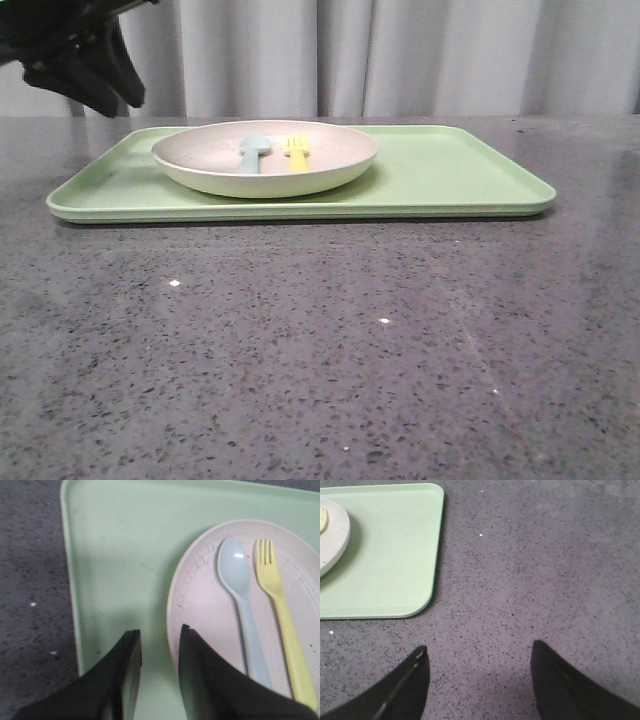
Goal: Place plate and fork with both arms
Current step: 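Lower the plate onto the tray, open the left gripper, withdraw, then lower the right gripper into the plate and grasp the yellow fork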
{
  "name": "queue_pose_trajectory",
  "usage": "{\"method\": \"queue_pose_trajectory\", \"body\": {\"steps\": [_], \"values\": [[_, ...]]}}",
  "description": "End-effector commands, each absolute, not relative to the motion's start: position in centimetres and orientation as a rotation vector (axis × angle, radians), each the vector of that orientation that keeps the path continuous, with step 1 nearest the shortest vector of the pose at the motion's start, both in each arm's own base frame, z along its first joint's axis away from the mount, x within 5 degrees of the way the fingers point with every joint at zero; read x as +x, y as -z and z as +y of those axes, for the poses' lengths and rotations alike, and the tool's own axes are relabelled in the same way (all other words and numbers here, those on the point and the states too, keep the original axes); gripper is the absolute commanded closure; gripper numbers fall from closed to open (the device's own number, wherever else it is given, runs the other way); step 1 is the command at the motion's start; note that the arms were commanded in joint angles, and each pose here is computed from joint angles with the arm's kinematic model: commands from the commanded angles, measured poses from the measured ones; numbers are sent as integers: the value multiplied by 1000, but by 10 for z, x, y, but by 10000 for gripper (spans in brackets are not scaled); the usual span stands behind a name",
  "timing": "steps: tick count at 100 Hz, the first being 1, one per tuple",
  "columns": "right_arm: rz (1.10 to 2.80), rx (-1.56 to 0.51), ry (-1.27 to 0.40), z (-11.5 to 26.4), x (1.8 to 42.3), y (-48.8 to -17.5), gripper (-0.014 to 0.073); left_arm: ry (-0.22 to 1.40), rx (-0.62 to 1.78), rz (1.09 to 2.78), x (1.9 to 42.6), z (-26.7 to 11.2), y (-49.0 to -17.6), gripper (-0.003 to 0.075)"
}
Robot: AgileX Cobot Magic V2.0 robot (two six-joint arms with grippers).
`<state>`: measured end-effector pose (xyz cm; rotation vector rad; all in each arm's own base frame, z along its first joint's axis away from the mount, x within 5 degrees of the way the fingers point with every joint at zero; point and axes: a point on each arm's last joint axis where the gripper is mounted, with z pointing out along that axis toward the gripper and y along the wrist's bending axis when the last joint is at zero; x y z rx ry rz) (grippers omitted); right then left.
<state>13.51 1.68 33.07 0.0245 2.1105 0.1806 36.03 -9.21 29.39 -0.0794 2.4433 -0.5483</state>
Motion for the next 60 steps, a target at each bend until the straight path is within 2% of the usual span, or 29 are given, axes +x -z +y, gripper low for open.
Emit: {"method": "queue_pose_trajectory", "body": {"steps": [1,33,60], "values": [[2023,-9,-201,22,146,-354,140,523,-81,2284,342,-80,-336,522],[2107,-170,-284,61,203,-390,140,353,4,2124,266,-52,-372,525],[2259,-344,-333,120,263,-395,140,299,-19,2088,218,-34,-370,533]]}}
